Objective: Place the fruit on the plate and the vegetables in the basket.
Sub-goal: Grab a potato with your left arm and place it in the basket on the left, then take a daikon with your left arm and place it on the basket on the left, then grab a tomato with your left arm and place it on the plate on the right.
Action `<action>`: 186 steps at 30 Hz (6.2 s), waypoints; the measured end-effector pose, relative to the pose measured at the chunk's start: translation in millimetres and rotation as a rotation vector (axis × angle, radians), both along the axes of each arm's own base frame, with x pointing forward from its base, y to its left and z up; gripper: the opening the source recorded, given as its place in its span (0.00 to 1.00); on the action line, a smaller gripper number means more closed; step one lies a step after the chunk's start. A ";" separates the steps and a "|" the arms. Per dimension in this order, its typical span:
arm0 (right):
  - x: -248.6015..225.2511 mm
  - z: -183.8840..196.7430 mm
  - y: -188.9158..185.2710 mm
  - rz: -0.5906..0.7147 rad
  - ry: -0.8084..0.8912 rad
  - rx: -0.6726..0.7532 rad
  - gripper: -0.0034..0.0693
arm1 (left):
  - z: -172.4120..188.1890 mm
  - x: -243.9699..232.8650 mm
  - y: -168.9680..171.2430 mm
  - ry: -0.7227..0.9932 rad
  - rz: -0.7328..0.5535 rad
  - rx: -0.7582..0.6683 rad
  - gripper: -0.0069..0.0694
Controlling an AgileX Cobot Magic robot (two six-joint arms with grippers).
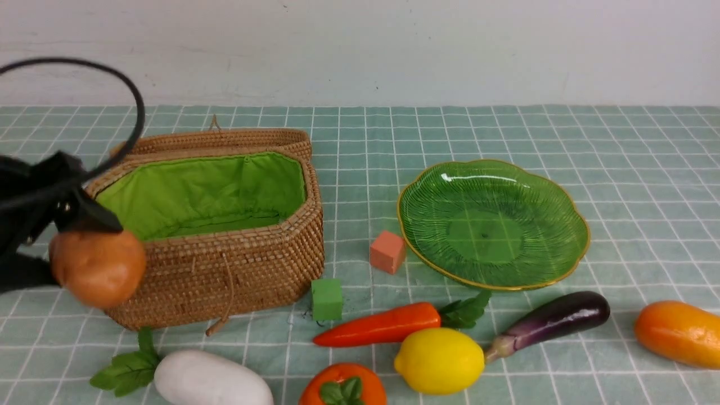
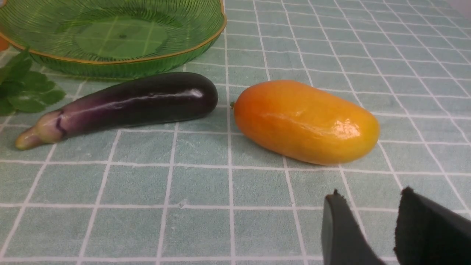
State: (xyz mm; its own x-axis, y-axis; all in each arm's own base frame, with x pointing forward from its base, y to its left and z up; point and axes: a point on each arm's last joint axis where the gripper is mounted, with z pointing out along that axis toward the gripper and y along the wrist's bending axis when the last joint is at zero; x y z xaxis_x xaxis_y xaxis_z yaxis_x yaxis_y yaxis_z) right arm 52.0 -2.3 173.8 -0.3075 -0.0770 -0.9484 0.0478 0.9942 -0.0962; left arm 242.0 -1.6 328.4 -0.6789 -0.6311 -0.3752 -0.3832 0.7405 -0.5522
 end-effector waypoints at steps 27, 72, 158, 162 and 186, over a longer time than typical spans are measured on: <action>0.0 0.0 0.0 0.000 0.000 0.000 0.38 | -10.0 103.4 8.7 -0.032 0.061 -0.081 0.94; 0.0 0.0 0.0 0.000 0.000 0.000 0.38 | -139.6 -6.0 -89.4 0.352 0.177 -0.071 0.82; 0.0 0.0 0.0 0.000 0.000 0.000 0.38 | -22.3 18.5 -74.1 0.160 -0.603 0.302 0.79; 0.0 0.0 0.0 0.000 0.000 0.000 0.38 | -22.9 10.6 -79.0 0.179 -0.695 0.261 0.79; 0.0 0.0 0.0 0.000 0.000 0.000 0.38 | -79.1 -9.1 -168.5 0.147 -0.984 0.197 0.79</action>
State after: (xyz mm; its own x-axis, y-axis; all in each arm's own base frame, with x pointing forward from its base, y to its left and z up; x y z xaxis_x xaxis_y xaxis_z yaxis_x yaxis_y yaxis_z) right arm 52.0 -2.3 173.8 -0.3075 -0.0770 -0.9484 0.0478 0.9942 -0.0962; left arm 232.9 -170.1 249.3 -0.9120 0.2969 -0.2832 0.3913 0.8368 -0.3829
